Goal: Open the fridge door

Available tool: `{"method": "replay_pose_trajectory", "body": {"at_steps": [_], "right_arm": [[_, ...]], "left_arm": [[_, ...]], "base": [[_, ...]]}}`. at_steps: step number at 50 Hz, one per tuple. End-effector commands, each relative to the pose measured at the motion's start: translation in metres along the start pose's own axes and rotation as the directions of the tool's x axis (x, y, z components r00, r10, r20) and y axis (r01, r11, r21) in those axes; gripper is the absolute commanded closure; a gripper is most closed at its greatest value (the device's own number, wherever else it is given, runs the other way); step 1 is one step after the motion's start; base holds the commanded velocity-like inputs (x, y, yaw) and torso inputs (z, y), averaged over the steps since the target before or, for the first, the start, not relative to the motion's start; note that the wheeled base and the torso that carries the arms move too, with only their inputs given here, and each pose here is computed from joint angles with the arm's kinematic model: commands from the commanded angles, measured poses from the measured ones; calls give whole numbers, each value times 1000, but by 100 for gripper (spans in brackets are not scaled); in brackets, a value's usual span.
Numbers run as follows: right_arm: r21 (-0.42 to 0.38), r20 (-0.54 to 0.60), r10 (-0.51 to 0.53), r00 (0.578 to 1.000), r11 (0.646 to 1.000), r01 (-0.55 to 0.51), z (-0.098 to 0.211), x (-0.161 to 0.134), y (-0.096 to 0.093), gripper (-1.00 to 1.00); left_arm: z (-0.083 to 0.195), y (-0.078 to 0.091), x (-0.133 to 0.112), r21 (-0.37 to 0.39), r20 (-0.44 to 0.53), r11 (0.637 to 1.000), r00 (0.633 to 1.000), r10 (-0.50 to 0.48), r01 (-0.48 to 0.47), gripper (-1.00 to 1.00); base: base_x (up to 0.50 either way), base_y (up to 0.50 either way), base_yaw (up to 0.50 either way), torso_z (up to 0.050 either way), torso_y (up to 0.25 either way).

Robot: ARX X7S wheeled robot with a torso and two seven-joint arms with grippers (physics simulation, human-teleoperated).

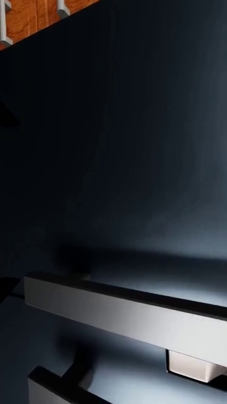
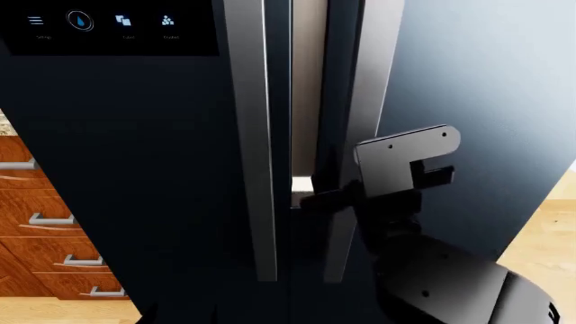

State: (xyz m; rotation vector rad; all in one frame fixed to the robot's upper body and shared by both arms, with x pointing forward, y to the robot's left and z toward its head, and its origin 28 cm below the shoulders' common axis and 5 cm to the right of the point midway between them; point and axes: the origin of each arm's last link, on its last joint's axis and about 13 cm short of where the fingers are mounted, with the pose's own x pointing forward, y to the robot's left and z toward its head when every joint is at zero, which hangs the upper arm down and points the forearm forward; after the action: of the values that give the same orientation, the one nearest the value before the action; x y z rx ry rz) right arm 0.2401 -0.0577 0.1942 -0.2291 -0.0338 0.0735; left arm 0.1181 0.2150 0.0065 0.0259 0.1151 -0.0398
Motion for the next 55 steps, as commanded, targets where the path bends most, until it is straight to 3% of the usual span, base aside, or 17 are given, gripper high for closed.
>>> {"method": "replay_pose_trajectory", "body": {"at_steps": [1,14,29,55], "right_arm": [[-32,-44,-12,999,999,11,-9,-9,-3,100],[-48,-73,-8,997,999,4,-17,-42,-3,100],[-12,-123,-124,985,992,124,-33,-80,-15,100],[-28,-208,-327,922,944,329,-54,-127,-43,100]], "left_arm": [[0,0,0,-1,-1,1000,1000,-2,2,-100],[-1,0,1,-6,-2,1000,1000,-2,2,-100],[0,0,2,-8,0,1000,1000,-8,8,-100],[0,-1,4,-2,1,1000,1000,-20,20,-100]], "base": [[0,0,0,0,0],[-1,0,0,0,0],[0,0,-2,0,0],[0,-1,-6,-3,0]]}}
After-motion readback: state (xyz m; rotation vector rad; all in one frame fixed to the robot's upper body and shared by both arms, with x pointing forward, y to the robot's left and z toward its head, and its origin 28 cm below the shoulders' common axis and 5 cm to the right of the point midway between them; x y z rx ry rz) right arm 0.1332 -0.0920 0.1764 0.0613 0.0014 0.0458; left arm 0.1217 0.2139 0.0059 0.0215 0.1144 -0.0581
